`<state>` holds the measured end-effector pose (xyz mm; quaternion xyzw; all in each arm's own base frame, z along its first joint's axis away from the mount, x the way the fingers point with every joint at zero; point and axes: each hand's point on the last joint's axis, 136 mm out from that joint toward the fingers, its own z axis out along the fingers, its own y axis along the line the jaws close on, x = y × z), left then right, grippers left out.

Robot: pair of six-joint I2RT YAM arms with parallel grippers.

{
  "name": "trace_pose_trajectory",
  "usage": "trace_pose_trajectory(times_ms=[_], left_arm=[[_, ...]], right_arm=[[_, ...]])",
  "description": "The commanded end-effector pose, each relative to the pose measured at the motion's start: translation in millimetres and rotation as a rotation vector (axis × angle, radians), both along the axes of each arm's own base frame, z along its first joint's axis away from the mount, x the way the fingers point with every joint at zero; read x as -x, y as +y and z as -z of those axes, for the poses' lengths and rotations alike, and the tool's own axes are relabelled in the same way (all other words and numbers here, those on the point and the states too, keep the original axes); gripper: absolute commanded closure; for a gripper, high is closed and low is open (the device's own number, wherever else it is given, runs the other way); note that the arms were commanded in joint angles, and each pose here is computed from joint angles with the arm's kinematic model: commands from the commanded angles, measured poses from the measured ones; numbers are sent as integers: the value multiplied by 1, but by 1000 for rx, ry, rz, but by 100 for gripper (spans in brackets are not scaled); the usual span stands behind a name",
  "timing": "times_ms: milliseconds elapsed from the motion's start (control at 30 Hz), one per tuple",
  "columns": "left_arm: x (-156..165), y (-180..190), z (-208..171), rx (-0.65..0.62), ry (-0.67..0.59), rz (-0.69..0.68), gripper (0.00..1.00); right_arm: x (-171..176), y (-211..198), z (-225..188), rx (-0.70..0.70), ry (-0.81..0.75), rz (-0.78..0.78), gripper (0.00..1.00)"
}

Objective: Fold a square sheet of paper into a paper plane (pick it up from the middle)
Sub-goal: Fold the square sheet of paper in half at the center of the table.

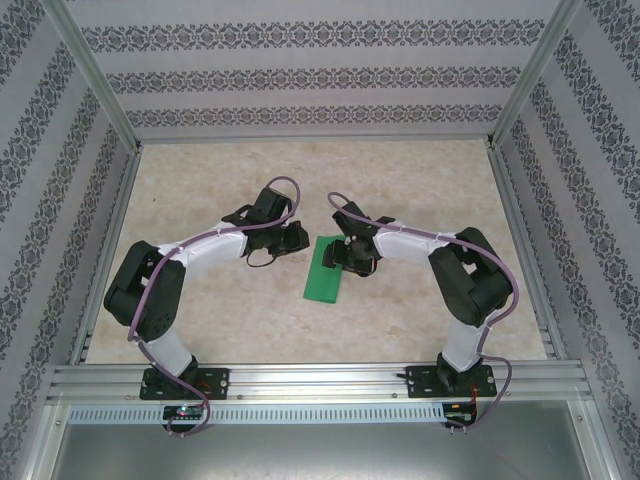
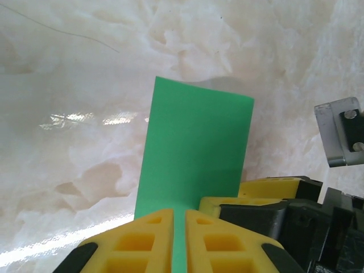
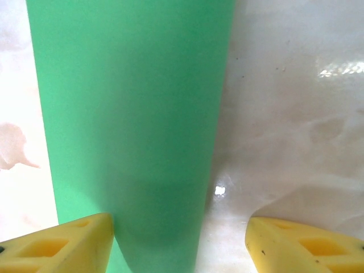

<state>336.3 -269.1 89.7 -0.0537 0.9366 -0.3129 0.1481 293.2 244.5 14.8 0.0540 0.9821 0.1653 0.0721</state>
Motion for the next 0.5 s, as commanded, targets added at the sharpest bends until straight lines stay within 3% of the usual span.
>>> trace_pose_trajectory(times_ms=[0, 467], left_arm=[[1, 5, 1, -6, 8, -17, 86], [3, 3, 4, 8, 22, -7, 87]], right_arm=[[15, -1, 41, -3, 62, -7, 37], [17, -1, 47, 16, 82, 1, 34]])
